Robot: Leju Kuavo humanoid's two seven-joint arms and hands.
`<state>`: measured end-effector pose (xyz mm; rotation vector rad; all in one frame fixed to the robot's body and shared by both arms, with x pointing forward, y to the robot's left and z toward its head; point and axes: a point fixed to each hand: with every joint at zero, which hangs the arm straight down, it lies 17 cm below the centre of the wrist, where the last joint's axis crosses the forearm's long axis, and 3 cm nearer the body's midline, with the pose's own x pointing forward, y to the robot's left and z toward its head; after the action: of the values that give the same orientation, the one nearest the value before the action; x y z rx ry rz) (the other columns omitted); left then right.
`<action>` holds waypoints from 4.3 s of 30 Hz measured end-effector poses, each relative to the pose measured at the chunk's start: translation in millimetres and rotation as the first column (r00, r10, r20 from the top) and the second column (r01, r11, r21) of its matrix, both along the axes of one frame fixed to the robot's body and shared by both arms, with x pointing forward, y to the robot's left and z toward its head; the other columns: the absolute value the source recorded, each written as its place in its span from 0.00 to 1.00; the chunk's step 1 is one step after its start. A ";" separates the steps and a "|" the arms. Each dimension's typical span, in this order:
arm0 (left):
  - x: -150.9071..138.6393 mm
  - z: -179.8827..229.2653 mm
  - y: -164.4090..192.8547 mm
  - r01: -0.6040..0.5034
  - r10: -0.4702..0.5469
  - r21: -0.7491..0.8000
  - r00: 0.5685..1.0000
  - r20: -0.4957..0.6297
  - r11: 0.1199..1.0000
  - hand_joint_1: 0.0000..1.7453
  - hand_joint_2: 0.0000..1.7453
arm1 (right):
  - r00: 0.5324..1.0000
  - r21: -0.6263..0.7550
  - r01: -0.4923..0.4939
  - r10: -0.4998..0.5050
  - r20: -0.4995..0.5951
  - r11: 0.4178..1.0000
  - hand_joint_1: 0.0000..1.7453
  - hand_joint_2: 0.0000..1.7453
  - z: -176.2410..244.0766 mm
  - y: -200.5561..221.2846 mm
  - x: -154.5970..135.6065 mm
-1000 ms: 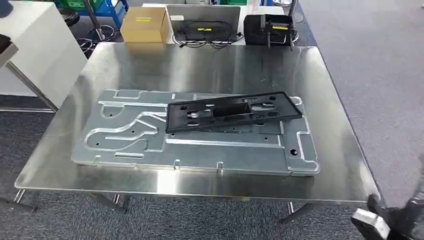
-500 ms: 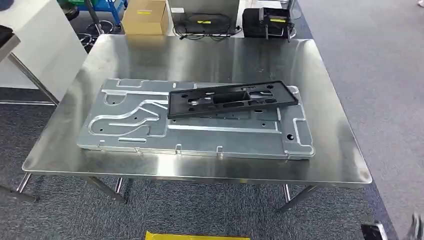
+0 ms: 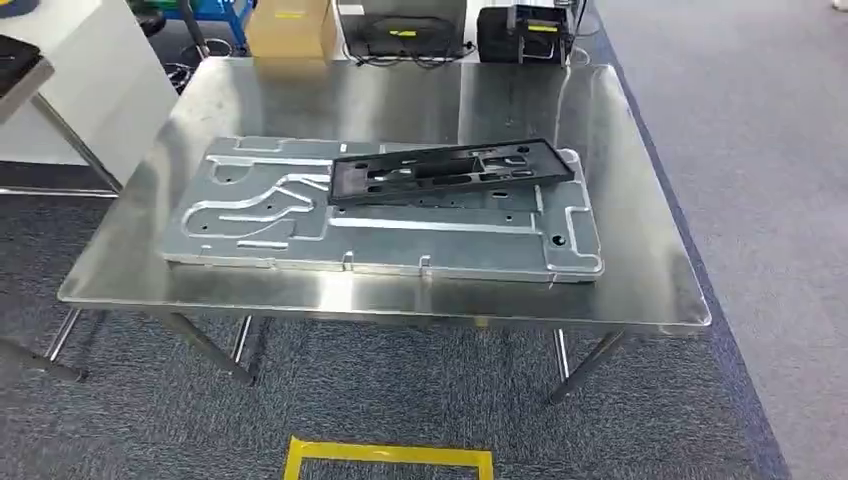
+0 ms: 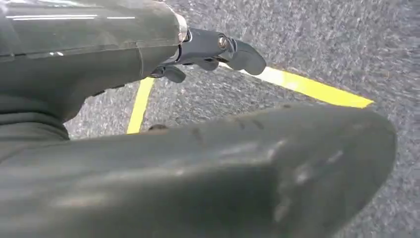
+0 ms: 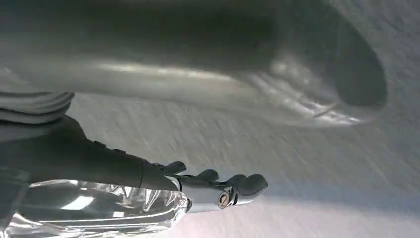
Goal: Take the parts from the cabinet and place them on the table.
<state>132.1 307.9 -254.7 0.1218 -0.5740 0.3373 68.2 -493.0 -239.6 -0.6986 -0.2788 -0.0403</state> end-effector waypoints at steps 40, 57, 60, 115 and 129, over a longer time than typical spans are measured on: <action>7.1 1.7 -13.9 0.057 -0.057 -0.010 0.998 0.014 0.998 0.00 0.00 | 0.998 0.549 0.001 0.032 -0.050 0.836 0.00 0.00 -40.7 176.1 -1.2; 7.1 1.9 -17.9 0.071 -0.070 -0.013 0.997 0.016 0.997 0.00 0.00 | 1.000 0.553 0.007 0.011 -0.029 0.833 0.00 0.00 -40.2 177.8 0.3; 8.5 2.3 -15.8 0.084 -0.084 -0.006 0.996 0.019 0.996 0.00 0.00 | 1.000 0.566 0.029 -0.029 -0.009 0.824 0.00 0.00 -39.2 184.0 7.4; 7.8 -1.8 -15.0 0.134 -0.133 0.022 0.990 -0.034 0.991 0.00 0.00 | 0.999 0.590 0.039 -0.044 -0.006 0.806 0.00 0.00 -39.0 192.7 7.4; 8.1 -2.2 -11.6 0.144 -0.142 0.029 0.989 -0.041 0.989 0.00 0.00 | 0.999 0.592 0.036 -0.052 0.010 0.805 0.00 0.00 -38.2 193.6 11.0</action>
<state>140.2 296.2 -256.9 0.1170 -0.5463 0.1860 79.2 -299.4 -277.8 -0.0751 -0.2554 -0.1748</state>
